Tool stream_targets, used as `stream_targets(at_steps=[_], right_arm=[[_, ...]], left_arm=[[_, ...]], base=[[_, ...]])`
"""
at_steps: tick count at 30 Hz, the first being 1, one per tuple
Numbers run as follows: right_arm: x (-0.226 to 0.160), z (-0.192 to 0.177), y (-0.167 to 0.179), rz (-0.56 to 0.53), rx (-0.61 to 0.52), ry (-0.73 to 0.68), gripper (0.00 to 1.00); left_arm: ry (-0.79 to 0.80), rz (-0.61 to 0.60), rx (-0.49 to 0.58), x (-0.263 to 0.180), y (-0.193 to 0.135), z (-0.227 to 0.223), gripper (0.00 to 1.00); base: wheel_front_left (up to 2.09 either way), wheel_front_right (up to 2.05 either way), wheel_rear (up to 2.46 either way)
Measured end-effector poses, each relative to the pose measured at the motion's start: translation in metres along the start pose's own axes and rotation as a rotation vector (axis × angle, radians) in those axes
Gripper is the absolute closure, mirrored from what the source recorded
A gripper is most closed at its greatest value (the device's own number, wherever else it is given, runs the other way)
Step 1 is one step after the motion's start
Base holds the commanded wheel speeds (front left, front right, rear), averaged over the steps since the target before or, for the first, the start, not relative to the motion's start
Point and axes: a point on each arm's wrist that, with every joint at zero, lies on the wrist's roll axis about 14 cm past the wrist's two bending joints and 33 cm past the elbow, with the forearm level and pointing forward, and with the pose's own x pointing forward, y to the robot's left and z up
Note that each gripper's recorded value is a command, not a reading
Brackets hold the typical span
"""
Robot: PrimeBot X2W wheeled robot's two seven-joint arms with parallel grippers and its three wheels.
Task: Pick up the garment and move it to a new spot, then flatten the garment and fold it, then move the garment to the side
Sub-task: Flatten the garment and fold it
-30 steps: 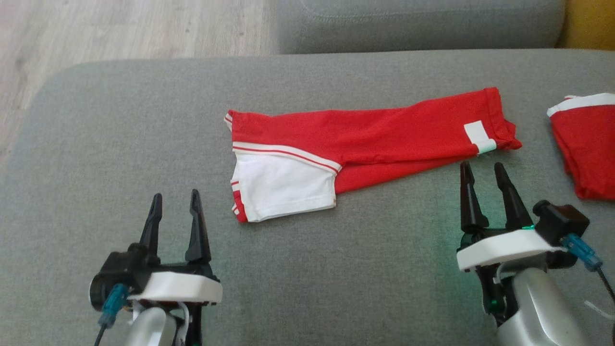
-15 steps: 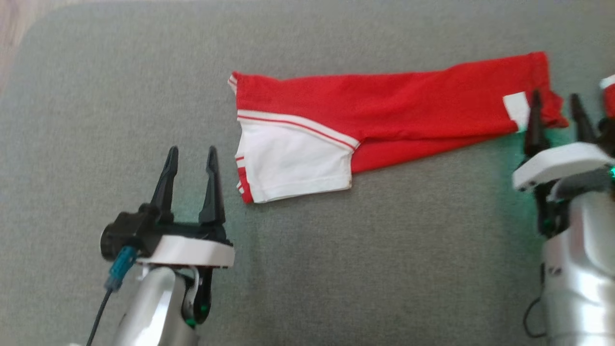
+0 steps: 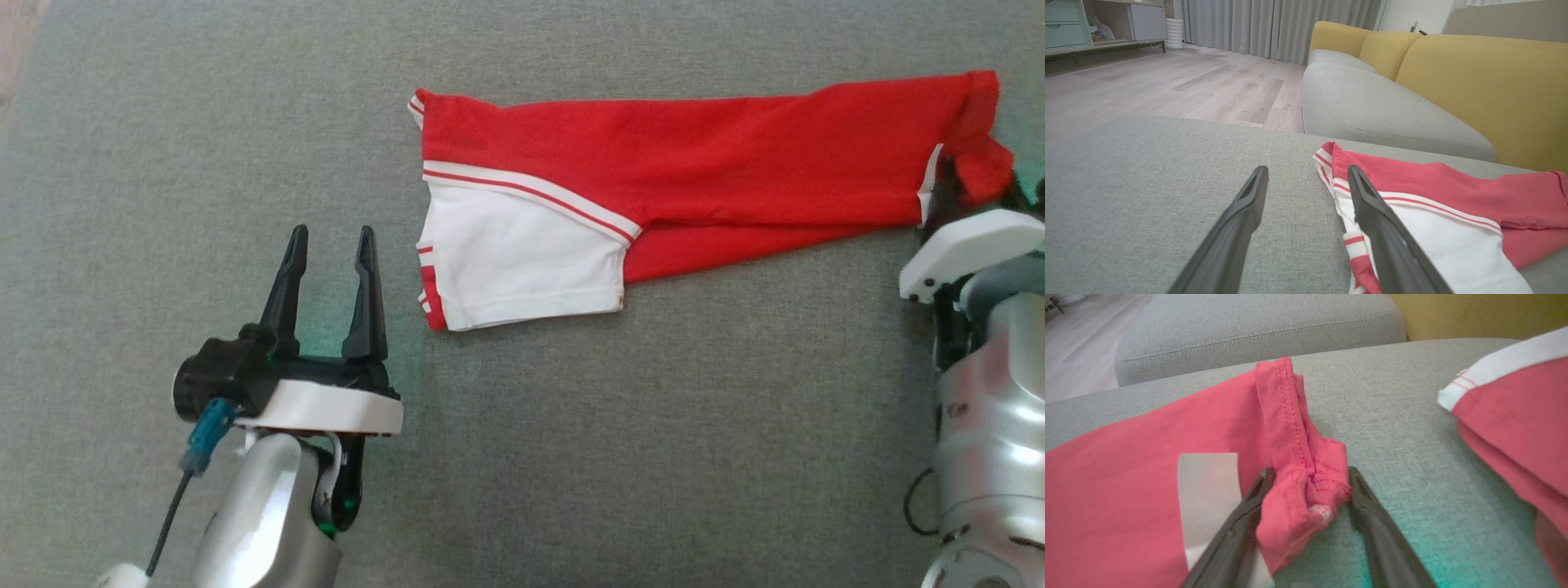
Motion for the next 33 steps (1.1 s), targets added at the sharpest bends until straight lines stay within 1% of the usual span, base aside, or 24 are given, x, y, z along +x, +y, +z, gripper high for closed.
stream_targets(at_steps=[3,7,10,14,17,21,24,29,33], right_arm=[[0.000,0.003,-0.001,-0.003,-0.002,-0.022,1.00],[-0.006,0.011,-0.014,-0.032,-0.001,-0.061,1.00],[-0.013,0.024,-0.035,-0.073,0.002,-0.105,1.00],[-0.027,0.047,-0.072,-0.147,0.008,-0.175,1.00],[-0.038,0.061,-0.082,-0.160,0.011,-0.226,1.00],[-0.049,0.076,-0.073,-0.128,0.021,-0.282,1.00],[-0.056,0.092,-0.056,-0.082,0.030,-0.332,1.00],[-0.070,0.112,-0.006,0.045,0.033,-0.395,1.00],[-0.081,0.110,0.035,0.166,0.030,-0.386,1.00]], left_arm=[[0.004,-0.004,-0.001,0.002,-0.002,-0.002,0.00],[-0.001,-0.023,-0.006,0.005,-0.010,-0.001,0.00],[-0.011,-0.044,-0.009,0.007,-0.018,0.003,0.00],[-0.025,-0.075,-0.014,0.009,-0.029,0.008,0.00],[-0.039,-0.093,-0.015,0.008,-0.036,0.013,0.00],[-0.054,-0.107,-0.015,0.004,-0.041,0.019,0.00],[-0.061,-0.107,-0.016,-0.003,-0.042,0.022,0.00],[-0.069,-0.093,-0.017,-0.019,-0.039,0.026,0.00],[-0.084,-0.080,-0.016,-0.030,-0.035,0.031,0.00]], base=[[0.00,0.00,0.00],[0.00,0.00,0.00],[0.00,0.00,0.00],[0.00,0.00,0.00],[0.00,0.00,0.00],[0.00,0.00,0.00],[0.00,0.00,0.00],[0.00,0.00,0.00],[0.00,0.00,0.00]])
